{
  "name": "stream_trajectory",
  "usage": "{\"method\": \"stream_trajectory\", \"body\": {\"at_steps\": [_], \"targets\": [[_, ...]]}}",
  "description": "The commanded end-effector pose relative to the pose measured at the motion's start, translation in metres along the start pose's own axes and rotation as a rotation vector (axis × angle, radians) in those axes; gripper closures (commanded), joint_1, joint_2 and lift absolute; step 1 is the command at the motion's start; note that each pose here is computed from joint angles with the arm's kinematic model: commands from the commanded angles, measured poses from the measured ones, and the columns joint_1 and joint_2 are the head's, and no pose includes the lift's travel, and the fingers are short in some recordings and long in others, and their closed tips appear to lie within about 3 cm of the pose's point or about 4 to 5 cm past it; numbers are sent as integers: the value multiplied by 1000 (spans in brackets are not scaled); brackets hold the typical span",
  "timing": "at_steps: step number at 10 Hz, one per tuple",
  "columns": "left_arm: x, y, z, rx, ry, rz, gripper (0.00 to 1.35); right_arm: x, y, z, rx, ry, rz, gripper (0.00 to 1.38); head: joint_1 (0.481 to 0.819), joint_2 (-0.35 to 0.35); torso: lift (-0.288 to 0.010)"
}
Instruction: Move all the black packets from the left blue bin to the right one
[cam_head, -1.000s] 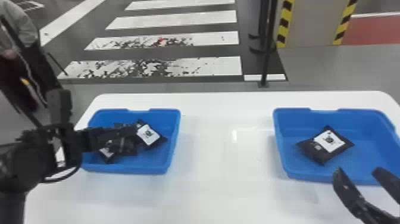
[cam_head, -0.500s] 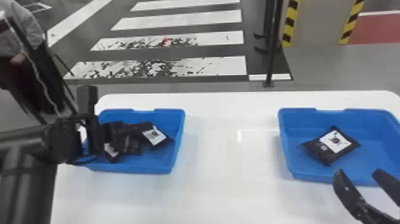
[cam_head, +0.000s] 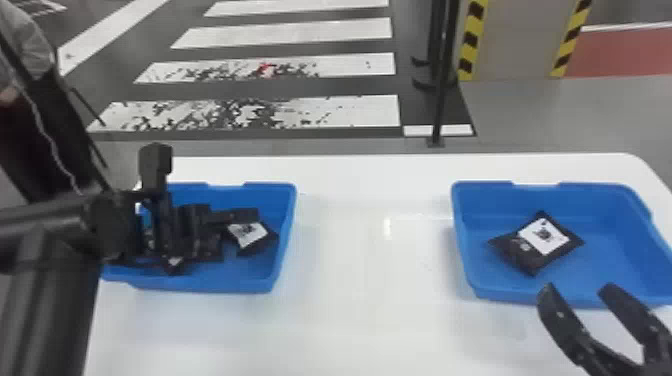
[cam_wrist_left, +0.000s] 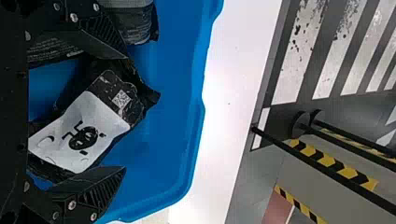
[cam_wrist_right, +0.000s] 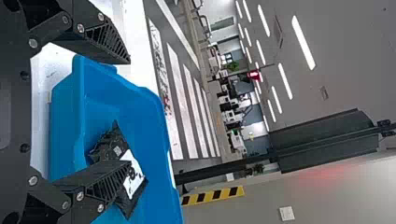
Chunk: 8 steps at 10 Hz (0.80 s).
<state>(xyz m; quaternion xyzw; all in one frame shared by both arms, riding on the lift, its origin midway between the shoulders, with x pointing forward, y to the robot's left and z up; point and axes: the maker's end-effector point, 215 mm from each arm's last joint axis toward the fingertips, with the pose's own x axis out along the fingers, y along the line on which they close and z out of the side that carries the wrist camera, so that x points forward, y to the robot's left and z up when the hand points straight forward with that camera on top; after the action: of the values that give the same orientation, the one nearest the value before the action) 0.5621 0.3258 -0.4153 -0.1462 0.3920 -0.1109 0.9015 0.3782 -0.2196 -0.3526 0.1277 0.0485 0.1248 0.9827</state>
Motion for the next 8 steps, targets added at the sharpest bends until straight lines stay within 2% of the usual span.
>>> {"method": "stream_trajectory", "body": {"at_steps": [1,2,3,4,5,6,7,8], "targets": [[9,-2,1,-3,20,2,205,0,0,-1,6,0,-1,292,695,126,-185],[13,-1,2,-3,28,7,252,0,0,-2,16,-1,0,295,695,124,-185],[18,0,-3,-8,47,6,538,0,-1,-3,18,1,-1,298,695,121,-185],[20,2,-11,-17,68,11,894,0,0,-3,21,0,1,300,695,118,-185],[21,2,-20,-25,94,12,1067,0,-1,-2,23,-2,-1,302,695,117,-185],[21,4,-25,-21,108,22,1204,0,0,-4,32,1,2,305,695,117,-185],[22,3,-26,-7,105,19,1205,0,-2,-4,36,-2,0,306,695,117,-185],[21,-2,-15,7,69,-6,1205,0,-1,-4,38,-3,1,308,695,117,-185]]}}
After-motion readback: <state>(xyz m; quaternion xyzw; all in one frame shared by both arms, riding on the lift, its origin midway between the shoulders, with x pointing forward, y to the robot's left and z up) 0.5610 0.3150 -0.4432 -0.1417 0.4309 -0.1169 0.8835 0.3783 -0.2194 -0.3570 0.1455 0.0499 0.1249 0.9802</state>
